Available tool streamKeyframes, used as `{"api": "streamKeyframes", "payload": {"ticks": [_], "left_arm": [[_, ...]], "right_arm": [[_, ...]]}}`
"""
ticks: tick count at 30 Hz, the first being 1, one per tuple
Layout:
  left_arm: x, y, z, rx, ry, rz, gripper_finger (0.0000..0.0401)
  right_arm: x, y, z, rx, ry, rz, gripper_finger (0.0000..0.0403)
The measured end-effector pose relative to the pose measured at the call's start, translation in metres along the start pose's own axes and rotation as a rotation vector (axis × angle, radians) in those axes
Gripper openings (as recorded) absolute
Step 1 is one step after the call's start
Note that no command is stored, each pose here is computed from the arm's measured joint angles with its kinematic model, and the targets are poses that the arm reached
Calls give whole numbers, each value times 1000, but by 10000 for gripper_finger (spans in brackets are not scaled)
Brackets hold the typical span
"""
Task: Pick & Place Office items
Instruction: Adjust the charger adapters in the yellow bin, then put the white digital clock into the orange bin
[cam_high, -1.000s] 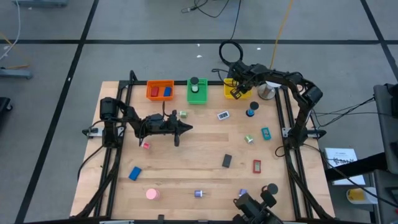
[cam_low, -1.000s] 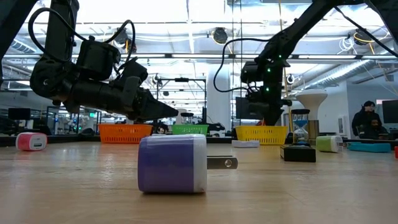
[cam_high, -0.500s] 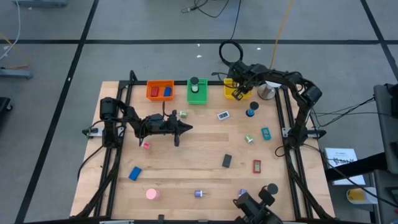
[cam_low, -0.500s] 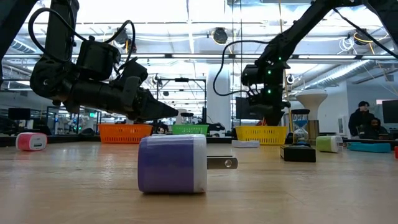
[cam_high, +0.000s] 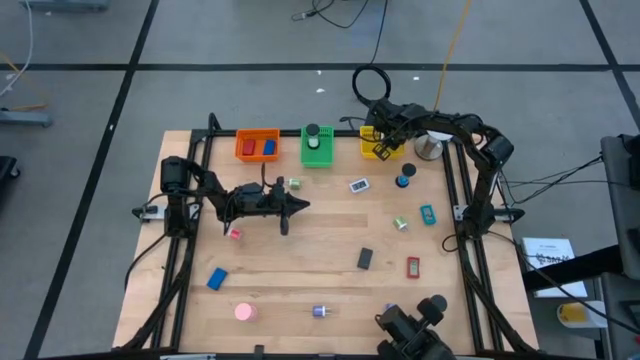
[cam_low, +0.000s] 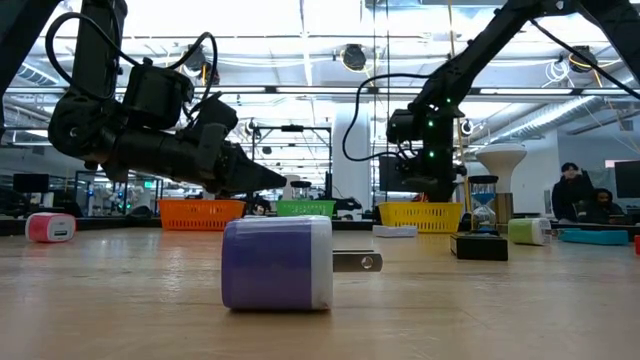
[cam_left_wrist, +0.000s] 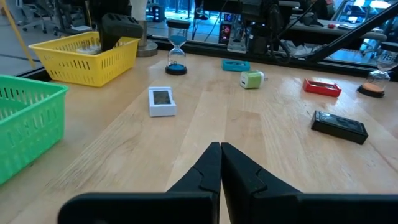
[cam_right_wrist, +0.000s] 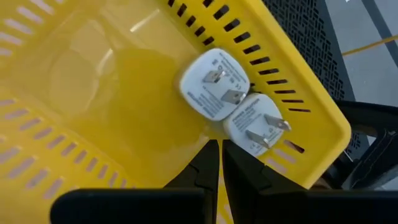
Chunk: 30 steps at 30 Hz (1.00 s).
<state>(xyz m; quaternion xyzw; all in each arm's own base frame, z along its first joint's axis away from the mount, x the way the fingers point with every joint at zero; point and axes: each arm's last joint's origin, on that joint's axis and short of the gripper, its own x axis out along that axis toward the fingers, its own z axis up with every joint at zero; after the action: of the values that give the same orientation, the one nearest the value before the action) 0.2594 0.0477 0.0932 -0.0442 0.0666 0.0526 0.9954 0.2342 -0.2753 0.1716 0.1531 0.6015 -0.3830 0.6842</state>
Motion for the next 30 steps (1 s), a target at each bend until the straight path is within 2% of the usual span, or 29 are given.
{"api": "streamKeyframes", "payload": {"ticks": [5, 9, 16, 23, 26, 30], "left_arm": [[0, 0, -1, 0, 7, 3, 3], [0, 0, -1, 0, 6, 7, 11], [0, 0, -1, 5, 8, 7, 3], [1, 0, -1, -12, 15, 9, 20], [4, 1, 0, -33, 19, 9, 16], [11, 1, 1, -42, 41, 10, 6]], "right_arm": [[-1, -2, 1, 8, -15, -3, 15], [-14, -3, 2, 6, -49, -31, 15], [-56, 9, -1, -56, -155, -17, 15], [-100, 30, -18, -113, -280, 12, 15], [-106, 40, -36, -110, -359, 64, 15], [-107, 54, -66, -116, -426, 228, 15]]}}
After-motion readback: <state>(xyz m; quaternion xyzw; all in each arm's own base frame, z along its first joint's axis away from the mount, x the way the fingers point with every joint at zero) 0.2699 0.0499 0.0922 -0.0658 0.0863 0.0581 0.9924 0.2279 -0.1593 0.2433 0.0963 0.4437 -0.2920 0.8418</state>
